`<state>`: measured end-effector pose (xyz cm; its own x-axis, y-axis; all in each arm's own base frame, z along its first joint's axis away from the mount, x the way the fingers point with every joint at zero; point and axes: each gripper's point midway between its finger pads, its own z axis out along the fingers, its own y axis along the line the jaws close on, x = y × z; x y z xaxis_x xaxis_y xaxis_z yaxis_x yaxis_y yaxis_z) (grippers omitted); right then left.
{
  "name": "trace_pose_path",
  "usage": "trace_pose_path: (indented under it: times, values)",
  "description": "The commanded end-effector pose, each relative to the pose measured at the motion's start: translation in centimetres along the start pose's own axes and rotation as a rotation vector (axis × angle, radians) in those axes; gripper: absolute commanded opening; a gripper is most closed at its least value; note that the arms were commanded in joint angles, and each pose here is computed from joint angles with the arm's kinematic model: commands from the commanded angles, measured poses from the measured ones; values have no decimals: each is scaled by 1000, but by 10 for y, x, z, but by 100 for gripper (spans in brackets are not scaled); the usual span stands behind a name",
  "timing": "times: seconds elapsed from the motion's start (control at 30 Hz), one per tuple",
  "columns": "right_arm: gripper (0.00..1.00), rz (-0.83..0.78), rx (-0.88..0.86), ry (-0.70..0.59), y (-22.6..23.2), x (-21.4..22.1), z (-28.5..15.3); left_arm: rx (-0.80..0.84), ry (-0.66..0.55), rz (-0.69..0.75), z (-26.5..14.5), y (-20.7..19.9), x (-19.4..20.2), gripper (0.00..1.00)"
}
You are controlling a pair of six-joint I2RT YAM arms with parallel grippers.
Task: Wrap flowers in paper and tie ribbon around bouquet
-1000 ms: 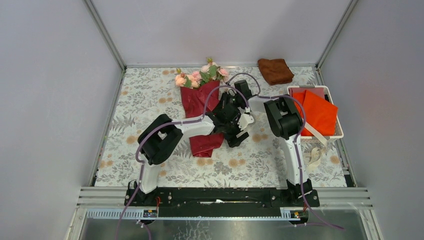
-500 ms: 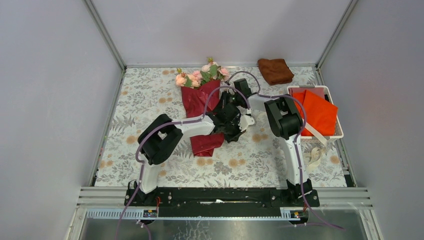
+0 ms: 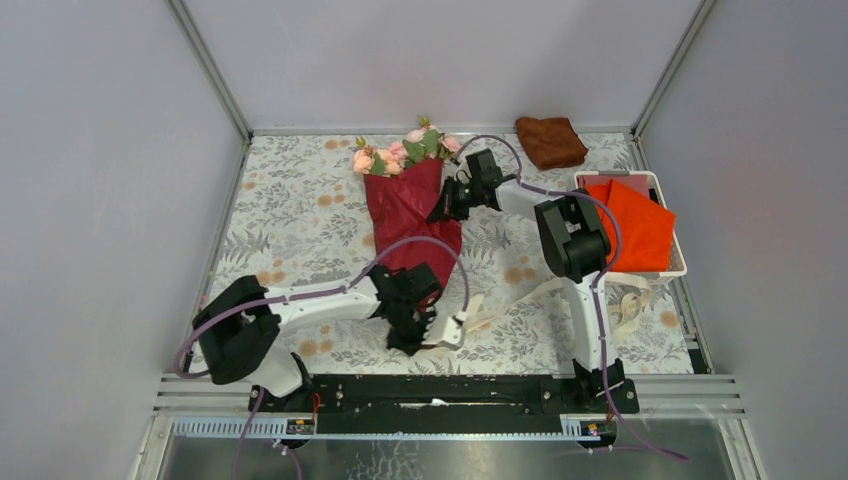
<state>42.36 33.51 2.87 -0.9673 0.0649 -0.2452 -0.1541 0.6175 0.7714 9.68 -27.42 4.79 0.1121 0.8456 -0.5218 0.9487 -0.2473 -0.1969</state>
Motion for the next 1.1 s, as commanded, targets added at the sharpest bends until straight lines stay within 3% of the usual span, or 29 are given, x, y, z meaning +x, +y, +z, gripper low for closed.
trace_pose_path:
  times: [0.0, 0.17, 0.57, 1.07]
  values:
    - [0, -71, -15, -38, 48, -17, -32, 135, 185, -40, -18, -57, 78, 0]
    - [0, -91, 4, -36, 55, -14, -45, -2, 213, -152, -41, -44, 133, 0]
    - [0, -115, 8, -28, 68, -11, -67, -240, 252, -448, -89, 21, 224, 0]
    - [0, -132, -11, 20, 80, 18, -94, -474, 30, -916, -121, 145, 250, 0]
